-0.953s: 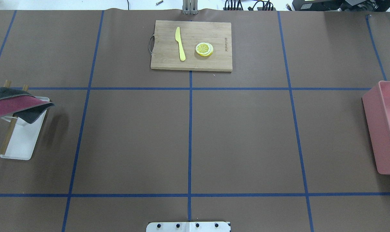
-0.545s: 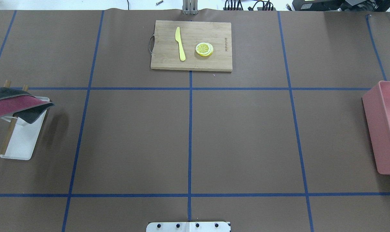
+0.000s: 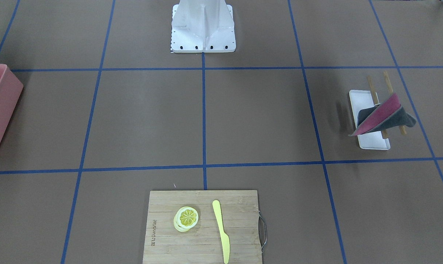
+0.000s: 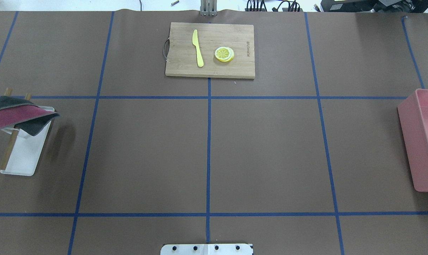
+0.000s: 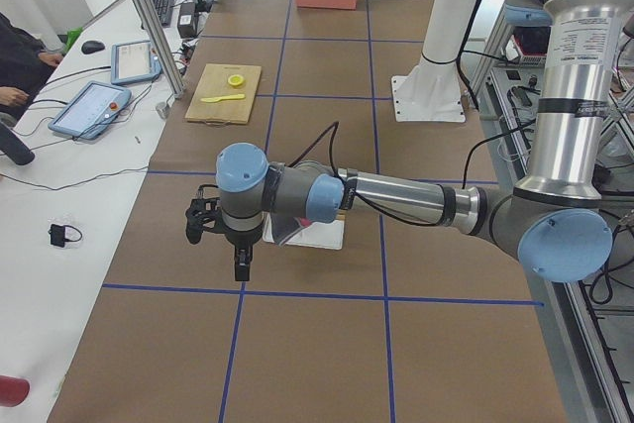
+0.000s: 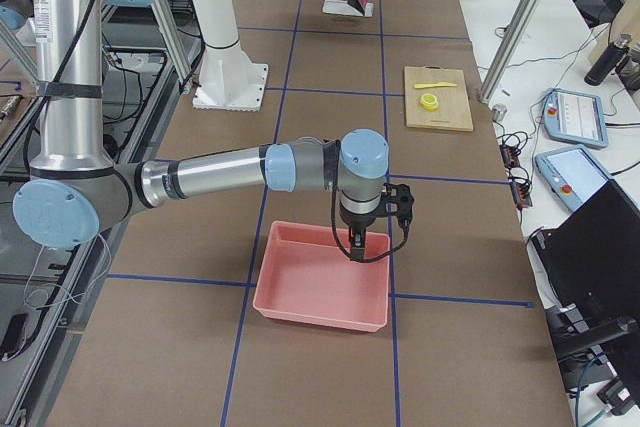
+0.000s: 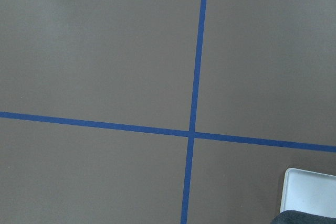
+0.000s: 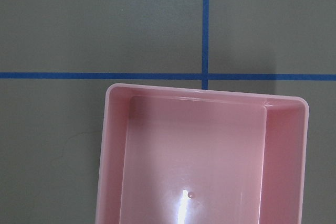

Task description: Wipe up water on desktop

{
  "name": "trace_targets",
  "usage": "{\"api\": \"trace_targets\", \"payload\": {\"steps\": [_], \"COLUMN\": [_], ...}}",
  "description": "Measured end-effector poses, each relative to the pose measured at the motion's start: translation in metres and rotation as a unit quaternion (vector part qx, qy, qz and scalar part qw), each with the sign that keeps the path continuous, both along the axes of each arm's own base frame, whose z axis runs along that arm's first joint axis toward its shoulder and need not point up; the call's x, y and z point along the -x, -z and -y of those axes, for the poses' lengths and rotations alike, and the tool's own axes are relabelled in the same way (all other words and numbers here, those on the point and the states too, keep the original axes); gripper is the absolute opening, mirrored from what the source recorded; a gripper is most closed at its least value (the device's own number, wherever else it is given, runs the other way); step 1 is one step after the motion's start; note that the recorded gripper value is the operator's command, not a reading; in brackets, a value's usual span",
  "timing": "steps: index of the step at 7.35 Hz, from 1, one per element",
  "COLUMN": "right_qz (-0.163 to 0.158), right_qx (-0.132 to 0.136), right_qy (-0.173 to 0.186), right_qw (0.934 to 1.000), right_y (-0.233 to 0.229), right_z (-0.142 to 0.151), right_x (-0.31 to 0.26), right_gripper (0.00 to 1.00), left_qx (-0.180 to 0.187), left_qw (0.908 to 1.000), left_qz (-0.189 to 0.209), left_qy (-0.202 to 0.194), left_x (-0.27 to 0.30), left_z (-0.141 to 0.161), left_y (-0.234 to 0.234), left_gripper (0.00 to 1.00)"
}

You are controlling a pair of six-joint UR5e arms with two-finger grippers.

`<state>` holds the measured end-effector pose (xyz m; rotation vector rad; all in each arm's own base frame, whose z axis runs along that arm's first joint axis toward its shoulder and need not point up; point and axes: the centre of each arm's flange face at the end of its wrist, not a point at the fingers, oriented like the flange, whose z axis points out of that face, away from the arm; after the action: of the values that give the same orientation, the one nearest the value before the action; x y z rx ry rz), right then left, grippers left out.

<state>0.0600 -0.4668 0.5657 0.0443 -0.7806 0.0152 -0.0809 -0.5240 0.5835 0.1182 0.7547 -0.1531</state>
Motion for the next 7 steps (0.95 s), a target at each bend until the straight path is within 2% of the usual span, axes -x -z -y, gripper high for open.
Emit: {"api": "trace_targets", "payload": {"steps": [7], "right_qz": [0.003], "right_qx": [0.002], "right_qy": [0.001], "right_qw": [1.0], "right_y": [-0.0003], "right_z": [-0.0006], "right_x": [0.001], "right_gripper": [1.0], "left_qx": [-0.008], "left_qw": [1.0], "left_qz": [0.001], "left_qy": [0.0], "left_x": [-0.0006], "left_z": [0.0009], "left_y": [0.0084], "left_gripper": [0.99]}}
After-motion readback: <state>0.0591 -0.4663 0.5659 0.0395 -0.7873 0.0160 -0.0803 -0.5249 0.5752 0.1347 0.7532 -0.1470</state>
